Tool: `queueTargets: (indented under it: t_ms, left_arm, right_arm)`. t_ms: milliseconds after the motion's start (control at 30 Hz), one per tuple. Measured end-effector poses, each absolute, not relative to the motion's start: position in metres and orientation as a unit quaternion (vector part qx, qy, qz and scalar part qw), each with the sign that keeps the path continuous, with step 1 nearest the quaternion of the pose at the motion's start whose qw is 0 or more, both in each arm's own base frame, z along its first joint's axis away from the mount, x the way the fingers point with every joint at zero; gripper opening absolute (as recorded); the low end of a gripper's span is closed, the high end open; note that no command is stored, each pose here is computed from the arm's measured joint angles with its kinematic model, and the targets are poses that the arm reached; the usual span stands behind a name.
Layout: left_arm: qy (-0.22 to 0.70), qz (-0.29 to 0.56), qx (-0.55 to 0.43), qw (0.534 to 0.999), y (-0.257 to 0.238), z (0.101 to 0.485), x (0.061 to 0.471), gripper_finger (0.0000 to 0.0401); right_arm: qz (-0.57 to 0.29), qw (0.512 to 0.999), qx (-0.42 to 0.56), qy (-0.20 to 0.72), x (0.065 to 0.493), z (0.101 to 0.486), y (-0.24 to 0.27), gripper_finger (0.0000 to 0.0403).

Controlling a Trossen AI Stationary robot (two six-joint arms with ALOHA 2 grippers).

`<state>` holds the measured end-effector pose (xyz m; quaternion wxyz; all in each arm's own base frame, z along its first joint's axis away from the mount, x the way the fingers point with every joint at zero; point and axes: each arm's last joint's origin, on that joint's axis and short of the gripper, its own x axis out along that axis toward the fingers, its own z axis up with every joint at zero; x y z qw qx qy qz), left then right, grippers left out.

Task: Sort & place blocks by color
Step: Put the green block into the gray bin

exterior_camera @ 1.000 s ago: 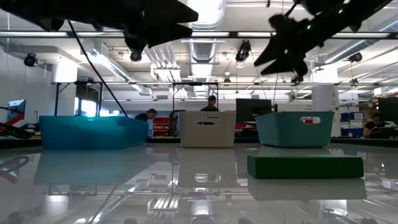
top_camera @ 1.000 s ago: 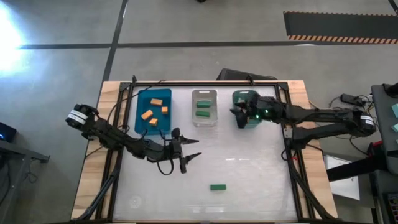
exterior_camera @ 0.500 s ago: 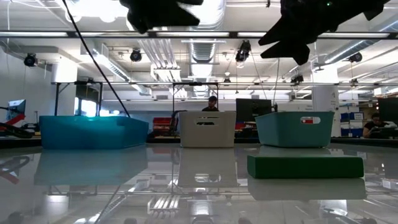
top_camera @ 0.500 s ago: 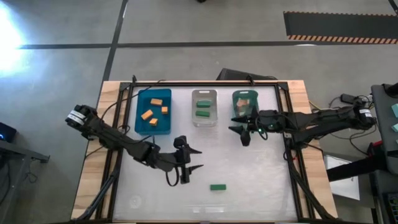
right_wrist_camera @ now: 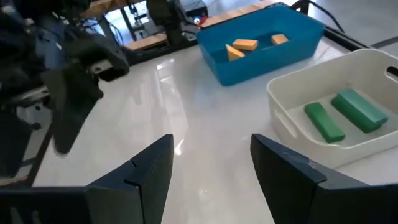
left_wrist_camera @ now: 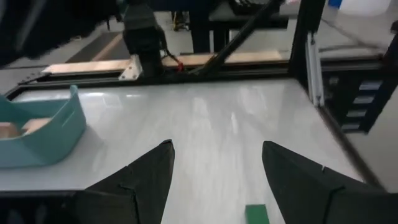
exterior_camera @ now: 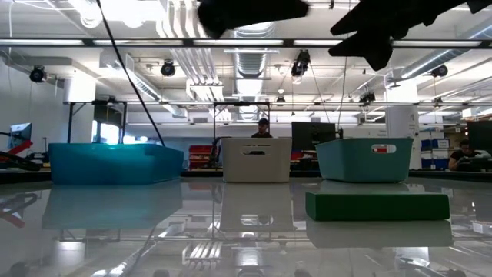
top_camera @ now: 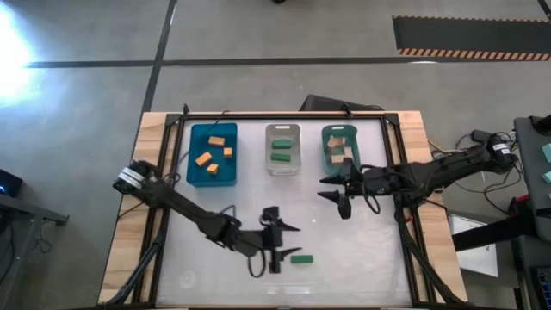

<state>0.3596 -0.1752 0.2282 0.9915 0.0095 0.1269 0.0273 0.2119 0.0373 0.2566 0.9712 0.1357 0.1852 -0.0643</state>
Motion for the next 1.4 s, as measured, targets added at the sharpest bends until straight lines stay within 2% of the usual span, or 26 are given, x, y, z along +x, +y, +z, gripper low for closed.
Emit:
queueTargets:
  t_ms: [167,300,433,567,733,1200,1400]
  left_arm:
    - [0.199,0.028,0.055,0.978,-0.189,0.214,0.384,0.0228]
    - [0.269,0.013,0.044,0.962,-0.199,0.201,0.393,0.0228]
    - [0.297,-0.026,0.042,0.954,-0.211,0.180,0.399,0.0228]
    - [0.311,-0.026,0.007,0.950,-0.210,0.167,0.401,0.0228]
    - [0.323,-0.019,0.009,0.946,-0.210,0.145,0.404,0.0228]
    - [0.326,-0.004,-0.031,0.945,-0.200,0.129,0.407,0.0228]
    - [0.316,-0.014,-0.056,0.947,-0.198,0.120,0.403,0.0202]
  right_arm:
    - [-0.056,0.972,0.132,0.186,0.210,0.256,0.047,0.0205]
    - [-0.058,0.972,0.133,0.182,0.209,0.257,0.051,0.0205]
    - [-0.063,0.973,0.133,0.179,0.209,0.257,0.052,0.0205]
    - [-0.063,0.973,0.136,0.176,0.209,0.258,0.052,0.0205]
    - [-0.063,0.973,0.136,0.175,0.209,0.258,0.052,0.0205]
    - [-0.070,0.973,0.132,0.174,0.209,0.258,0.052,0.0205]
    - [-0.069,0.974,0.131,0.174,0.209,0.258,0.052,0.0205]
